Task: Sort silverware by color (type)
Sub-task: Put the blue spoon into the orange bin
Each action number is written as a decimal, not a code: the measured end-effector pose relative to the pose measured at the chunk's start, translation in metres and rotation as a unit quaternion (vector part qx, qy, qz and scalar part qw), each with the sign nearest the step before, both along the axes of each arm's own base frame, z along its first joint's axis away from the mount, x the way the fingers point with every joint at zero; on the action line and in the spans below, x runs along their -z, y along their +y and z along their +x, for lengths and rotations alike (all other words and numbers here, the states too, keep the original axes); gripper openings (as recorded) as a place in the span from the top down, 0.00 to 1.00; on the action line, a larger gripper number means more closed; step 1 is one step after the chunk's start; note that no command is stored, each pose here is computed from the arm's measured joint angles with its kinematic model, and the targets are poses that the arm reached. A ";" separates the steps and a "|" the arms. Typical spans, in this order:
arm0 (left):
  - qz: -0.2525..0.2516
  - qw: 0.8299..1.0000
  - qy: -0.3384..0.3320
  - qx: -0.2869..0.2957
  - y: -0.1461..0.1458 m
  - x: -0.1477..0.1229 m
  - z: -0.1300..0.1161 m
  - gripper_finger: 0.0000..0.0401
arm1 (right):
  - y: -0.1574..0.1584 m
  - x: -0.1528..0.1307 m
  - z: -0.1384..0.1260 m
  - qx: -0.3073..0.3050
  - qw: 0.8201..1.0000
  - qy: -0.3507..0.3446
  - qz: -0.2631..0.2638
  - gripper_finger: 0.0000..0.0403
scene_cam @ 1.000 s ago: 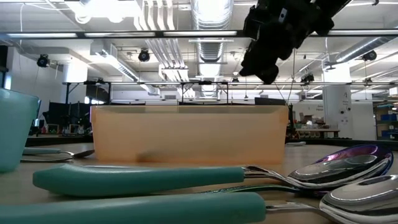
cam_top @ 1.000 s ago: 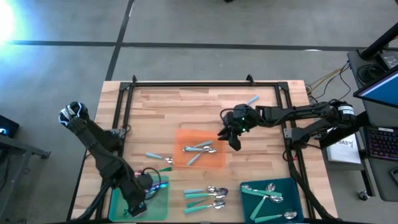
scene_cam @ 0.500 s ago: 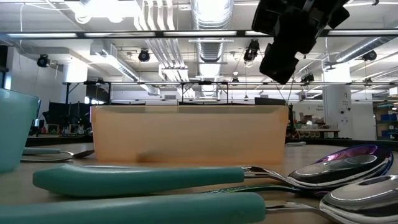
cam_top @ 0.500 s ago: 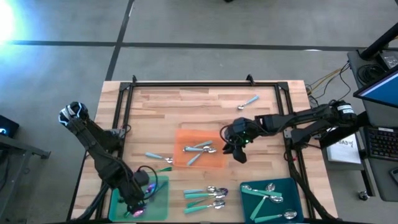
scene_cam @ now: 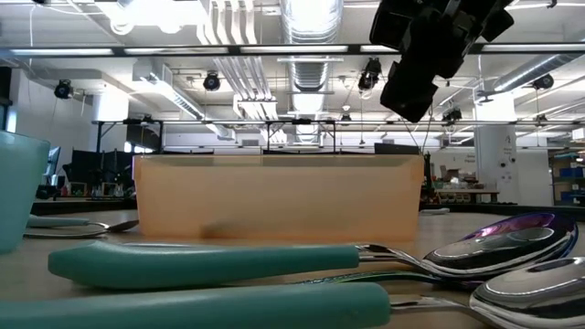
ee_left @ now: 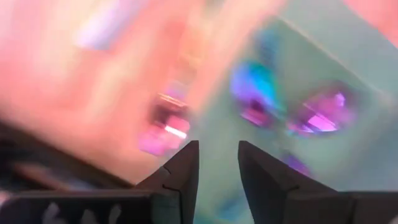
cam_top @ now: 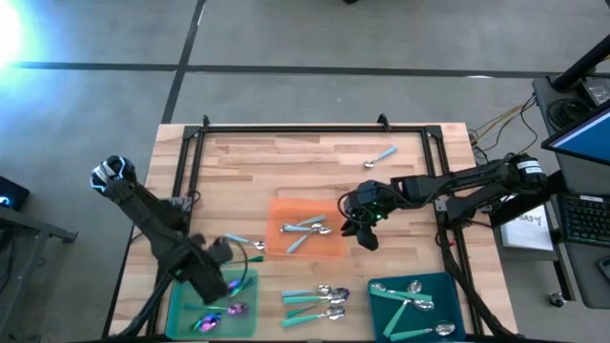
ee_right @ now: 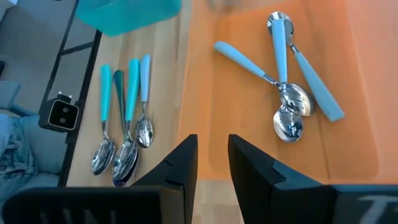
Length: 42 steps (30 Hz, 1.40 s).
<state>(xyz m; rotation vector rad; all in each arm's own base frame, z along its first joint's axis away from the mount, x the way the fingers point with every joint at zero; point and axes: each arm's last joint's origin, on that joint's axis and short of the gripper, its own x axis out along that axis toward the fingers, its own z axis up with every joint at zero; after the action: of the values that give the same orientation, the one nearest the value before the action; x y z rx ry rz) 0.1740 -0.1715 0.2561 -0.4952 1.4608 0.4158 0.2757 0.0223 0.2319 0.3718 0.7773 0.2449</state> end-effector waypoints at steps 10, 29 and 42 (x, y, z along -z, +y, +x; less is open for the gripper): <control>0.046 0.996 0.032 0.063 0.059 0.033 0.028 0.74 | 0.000 0.000 0.000 0.005 1.000 0.001 0.001 0.80; 0.050 0.991 0.040 0.116 0.102 0.107 0.019 0.74 | 0.000 0.000 0.000 0.006 1.000 0.002 0.002 0.81; 0.048 0.991 0.004 0.125 0.105 0.125 0.014 0.74 | 0.000 0.000 0.000 0.004 1.000 -0.001 -0.001 0.82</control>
<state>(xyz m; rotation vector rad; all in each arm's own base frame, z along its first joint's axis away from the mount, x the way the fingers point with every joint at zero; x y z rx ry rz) 0.1885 -0.0669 0.1314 -0.2293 1.4821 0.2877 0.2760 0.0220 0.2321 0.3722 0.7735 0.2362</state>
